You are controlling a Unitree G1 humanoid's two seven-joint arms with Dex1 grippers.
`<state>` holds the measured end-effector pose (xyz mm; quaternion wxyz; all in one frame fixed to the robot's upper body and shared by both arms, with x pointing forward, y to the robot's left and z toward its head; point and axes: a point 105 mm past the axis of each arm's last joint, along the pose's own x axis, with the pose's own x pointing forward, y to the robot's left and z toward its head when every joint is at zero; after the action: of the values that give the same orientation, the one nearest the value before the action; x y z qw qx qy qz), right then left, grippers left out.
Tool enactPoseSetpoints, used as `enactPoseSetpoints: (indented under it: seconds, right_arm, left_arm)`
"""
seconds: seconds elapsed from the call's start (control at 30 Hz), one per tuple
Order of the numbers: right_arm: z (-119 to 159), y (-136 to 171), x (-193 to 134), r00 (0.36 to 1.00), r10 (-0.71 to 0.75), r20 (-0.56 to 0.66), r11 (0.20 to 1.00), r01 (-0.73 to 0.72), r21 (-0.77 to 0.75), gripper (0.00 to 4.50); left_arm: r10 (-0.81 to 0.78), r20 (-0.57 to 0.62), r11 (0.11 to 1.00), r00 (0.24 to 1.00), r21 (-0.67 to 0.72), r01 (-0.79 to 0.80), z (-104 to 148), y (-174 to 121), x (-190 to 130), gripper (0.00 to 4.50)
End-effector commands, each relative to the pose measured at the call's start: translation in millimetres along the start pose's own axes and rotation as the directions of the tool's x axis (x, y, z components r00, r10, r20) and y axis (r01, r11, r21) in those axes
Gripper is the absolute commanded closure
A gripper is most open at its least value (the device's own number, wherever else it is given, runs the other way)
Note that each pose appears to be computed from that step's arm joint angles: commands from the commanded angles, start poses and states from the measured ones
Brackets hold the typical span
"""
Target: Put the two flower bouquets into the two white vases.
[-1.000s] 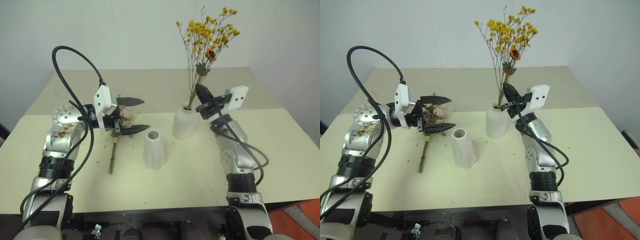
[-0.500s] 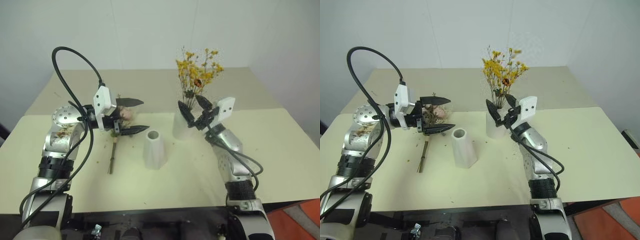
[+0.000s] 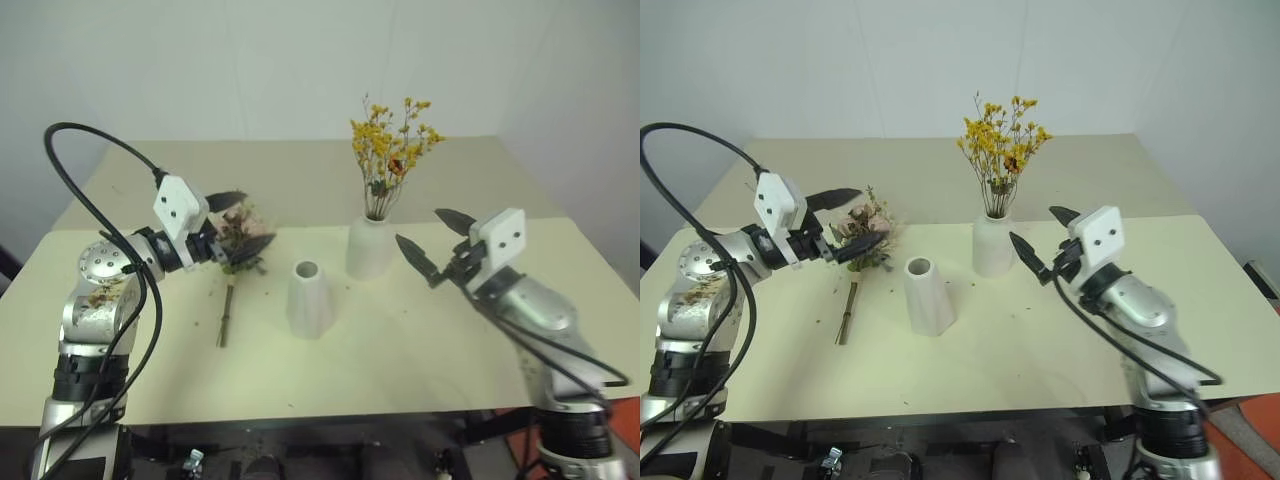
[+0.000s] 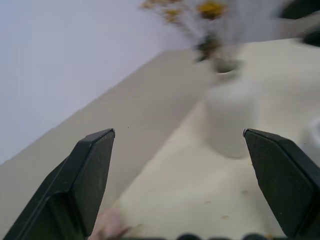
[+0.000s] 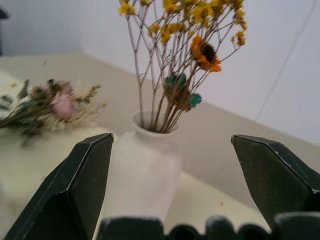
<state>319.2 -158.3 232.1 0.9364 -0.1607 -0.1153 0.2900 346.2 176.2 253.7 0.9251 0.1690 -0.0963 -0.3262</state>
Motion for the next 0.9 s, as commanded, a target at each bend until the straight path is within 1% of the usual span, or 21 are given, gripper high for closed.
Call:
enactPoseSetpoints:
  seconds: [0.03,0.07,0.13,0.2,0.27,0.33,0.43,0.67,0.73,0.8,0.9]
  right_arm:
    - [22.4,16.9,-13.7,0.981,0.177,-0.080,0.979,-0.184,-0.083,0.05]
    - [26.5,22.6,-17.8,0.965,0.240,-0.108,0.962,-0.251,-0.105,0.05]
    - [31.6,27.8,-22.7,0.939,0.311,-0.146,0.937,-0.328,-0.116,0.05]
    - [38.1,28.6,-23.3,0.908,0.372,-0.195,0.911,-0.397,-0.109,0.05]
    - [45.6,26.2,-20.8,0.886,0.404,-0.227,0.894,-0.435,-0.107,0.05]
    - [53.9,24.0,-16.3,0.873,0.427,-0.236,0.884,-0.458,-0.096,0.05]
    - [62.2,24.0,-10.6,0.861,0.450,-0.238,0.869,-0.483,-0.104,0.05]
    - [73.2,33.3,-2.1,0.841,0.494,-0.219,0.841,-0.526,-0.123,0.05]
    - [77.7,38.4,-2.5,0.824,0.526,-0.210,0.822,-0.556,-0.124,0.05]
    - [81.3,41.6,-2.5,0.813,0.544,-0.205,0.810,-0.573,-0.126,0.05]
    - [84.6,41.7,-1.3,0.813,0.544,-0.207,0.808,-0.574,-0.134,0.05]
  left_arm:
    - [0.237,-0.142,0.971,0.961,0.013,-0.237,5.0,7.6,-7.9,0.00]
    - [0.282,-0.186,0.959,0.941,0.019,-0.283,2.9,5.6,-8.7,0.00]
    - [0.327,-0.272,0.940,0.905,-0.003,-0.341,-3.5,1.8,-9.4,0.00]
    - [0.370,-0.436,0.891,0.820,-0.084,-0.447,-24.6,0.6,-10.3,0.00]
    - [0.344,-0.576,0.860,0.742,-0.124,-0.495,-42.5,-5.0,-13.9,0.00]
    - [0.318,-0.647,0.850,0.693,-0.129,-0.511,-54.2,-6.1,-17.0,0.00]
    - [0.335,-0.708,0.810,0.621,-0.120,-0.574,-69.1,2.2,-19.1,0.00]
    - [0.263,-0.789,0.813,0.556,-0.129,-0.567,-86.5,7.3,-19.3,0.00]
    - [0.223,-0.800,0.816,0.557,-0.160,-0.556,-88.8,5.7,-15.2,0.00]
    - [0.163,-0.795,0.799,0.585,-0.241,-0.551,-88.0,3.6,-7.2,0.00]
    - [0.102,-0.805,0.818,0.585,-0.267,-0.510,-87.9,-2.0,0.6,0.00]
